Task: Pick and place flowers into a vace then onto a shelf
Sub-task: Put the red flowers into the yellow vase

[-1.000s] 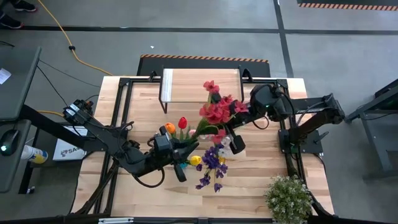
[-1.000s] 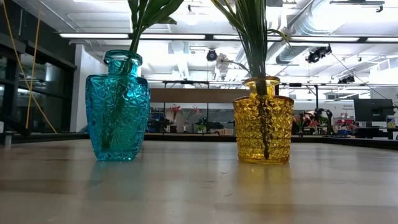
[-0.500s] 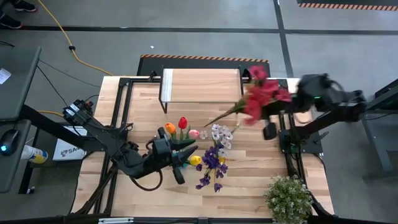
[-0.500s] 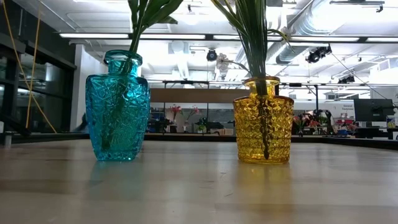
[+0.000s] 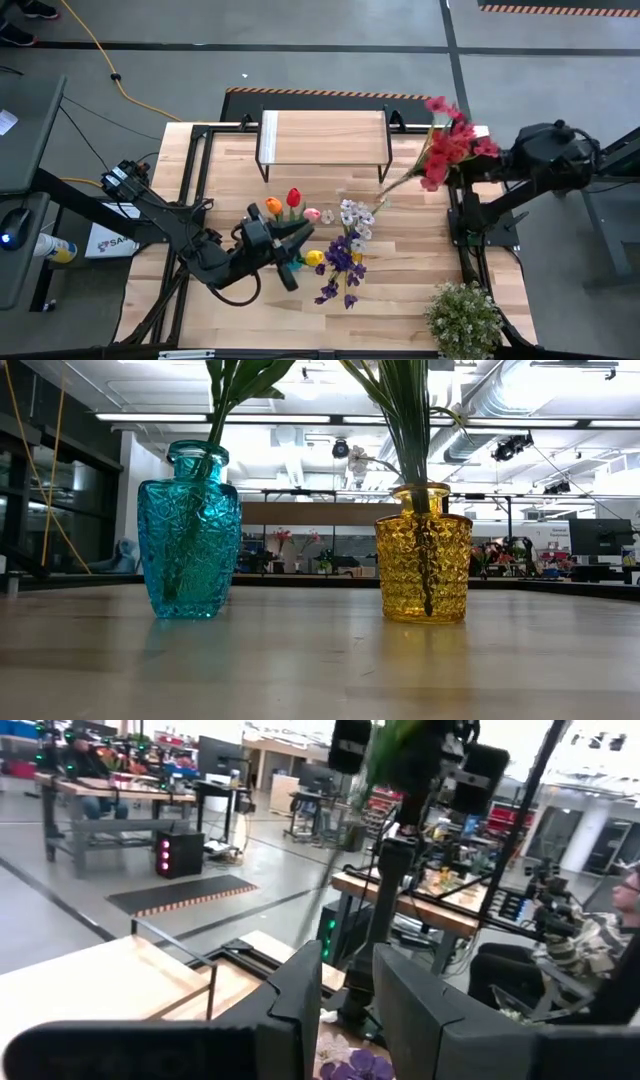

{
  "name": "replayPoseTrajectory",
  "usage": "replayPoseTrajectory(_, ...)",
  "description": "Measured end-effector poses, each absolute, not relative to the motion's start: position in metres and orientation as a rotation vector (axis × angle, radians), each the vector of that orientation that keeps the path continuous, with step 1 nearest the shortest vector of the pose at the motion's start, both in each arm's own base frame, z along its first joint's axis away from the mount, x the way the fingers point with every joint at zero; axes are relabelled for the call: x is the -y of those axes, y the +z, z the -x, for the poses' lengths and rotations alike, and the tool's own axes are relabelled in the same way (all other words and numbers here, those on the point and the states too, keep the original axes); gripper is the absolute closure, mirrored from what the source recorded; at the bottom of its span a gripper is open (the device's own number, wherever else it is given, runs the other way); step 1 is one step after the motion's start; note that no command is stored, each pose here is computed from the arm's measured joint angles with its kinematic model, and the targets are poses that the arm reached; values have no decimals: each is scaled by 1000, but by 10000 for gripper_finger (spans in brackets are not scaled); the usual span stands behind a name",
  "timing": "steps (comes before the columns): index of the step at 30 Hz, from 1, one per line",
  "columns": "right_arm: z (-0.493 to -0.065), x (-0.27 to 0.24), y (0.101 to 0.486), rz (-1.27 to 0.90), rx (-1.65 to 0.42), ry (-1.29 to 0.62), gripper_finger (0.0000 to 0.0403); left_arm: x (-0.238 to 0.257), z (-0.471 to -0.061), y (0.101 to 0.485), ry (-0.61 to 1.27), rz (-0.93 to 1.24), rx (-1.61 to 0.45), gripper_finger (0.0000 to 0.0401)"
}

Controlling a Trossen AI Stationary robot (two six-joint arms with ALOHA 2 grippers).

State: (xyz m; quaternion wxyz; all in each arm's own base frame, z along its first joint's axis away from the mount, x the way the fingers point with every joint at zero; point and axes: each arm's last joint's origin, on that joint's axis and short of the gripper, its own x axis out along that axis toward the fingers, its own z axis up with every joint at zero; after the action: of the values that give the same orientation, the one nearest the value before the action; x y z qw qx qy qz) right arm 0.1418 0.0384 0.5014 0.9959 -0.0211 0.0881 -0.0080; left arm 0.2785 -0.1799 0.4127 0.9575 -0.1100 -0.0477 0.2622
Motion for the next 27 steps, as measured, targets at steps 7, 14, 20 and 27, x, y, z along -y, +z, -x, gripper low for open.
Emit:
replayPoseTrajectory(7,-139,-45,489,-62,-314,79,402,179,-278,413,559,224,98,272)
replayPoseTrajectory(14,-139,-55,484,-181,-380,182,402,179,-278,413,587,224,99,272)
replayPoseTrajectory(20,-145,-69,474,-198,-486,201,402,179,-278,413,589,224,99,272)
replayPoseTrajectory(27,-148,-84,456,-134,-628,101,402,179,-278,412,589,223,99,272)
